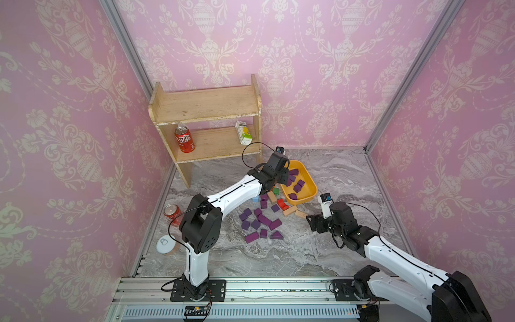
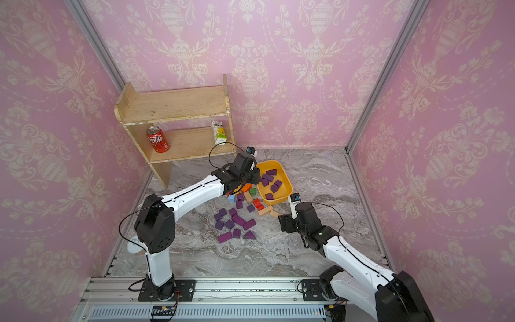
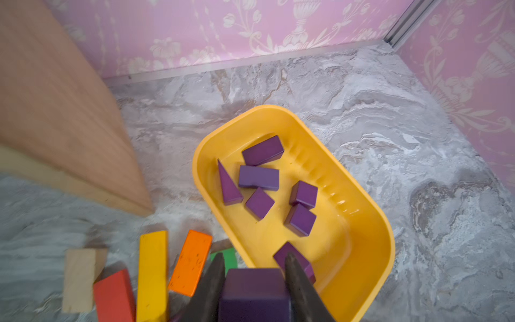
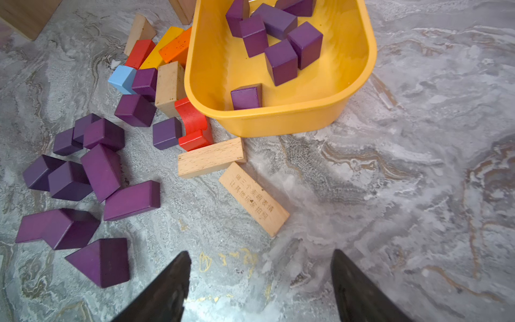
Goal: Pick purple bricks into the storage bin
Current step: Place the building block in the storage box.
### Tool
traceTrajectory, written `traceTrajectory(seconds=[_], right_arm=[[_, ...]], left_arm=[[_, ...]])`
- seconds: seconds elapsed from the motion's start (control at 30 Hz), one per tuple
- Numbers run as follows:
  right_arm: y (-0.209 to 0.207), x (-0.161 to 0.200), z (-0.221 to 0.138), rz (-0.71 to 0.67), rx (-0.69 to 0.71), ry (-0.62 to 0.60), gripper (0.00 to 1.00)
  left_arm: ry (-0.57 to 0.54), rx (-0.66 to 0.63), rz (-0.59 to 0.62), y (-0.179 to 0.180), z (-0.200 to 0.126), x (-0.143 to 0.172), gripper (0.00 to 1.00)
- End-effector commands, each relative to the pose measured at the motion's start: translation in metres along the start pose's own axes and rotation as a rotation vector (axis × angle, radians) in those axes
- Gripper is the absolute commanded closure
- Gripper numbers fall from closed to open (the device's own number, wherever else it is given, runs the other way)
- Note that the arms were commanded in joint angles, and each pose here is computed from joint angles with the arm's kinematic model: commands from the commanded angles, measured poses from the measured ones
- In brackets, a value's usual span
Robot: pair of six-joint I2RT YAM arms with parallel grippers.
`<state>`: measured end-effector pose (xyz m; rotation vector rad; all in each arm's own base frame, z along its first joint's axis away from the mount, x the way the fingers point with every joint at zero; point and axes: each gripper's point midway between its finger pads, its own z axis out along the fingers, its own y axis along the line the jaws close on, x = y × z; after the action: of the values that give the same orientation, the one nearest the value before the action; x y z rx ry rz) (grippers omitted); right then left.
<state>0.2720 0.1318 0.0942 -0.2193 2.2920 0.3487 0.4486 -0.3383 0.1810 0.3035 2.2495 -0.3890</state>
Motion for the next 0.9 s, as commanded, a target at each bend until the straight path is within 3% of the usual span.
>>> traceTrajectory(seconds=[0.0, 0.2, 0.43, 0.6, 0.73, 0.87], right_arm=[[-0.010, 0.004, 0.001, 0.008, 0.050, -0.014, 0.19], [-0.017, 0.009, 0.003, 0.012, 0.077, -0.013, 0.18], [-0.018, 0.014, 0.007, 0.019, 0.080, 0.004, 0.18], [-0.019, 0.015, 0.007, 0.021, 0.083, 0.010, 0.17], [-0.019, 0.015, 0.007, 0.022, 0.085, 0.006, 0.17], [-0.020, 0.016, 0.007, 0.025, 0.089, 0.006, 0.16]], left_arm=[[0.071, 0.051, 0.052, -0.020, 0.018, 0.018, 0.77], [0.120, 0.073, 0.053, -0.037, 0.035, 0.036, 0.76], [0.161, 0.027, 0.059, -0.028, 0.045, 0.057, 0.70], [0.166, 0.009, 0.070, -0.024, 0.052, 0.063, 0.57], [0.154, 0.007, 0.072, -0.024, 0.053, 0.060, 0.35], [0.118, 0.008, 0.066, -0.024, 0.043, 0.047, 0.32]])
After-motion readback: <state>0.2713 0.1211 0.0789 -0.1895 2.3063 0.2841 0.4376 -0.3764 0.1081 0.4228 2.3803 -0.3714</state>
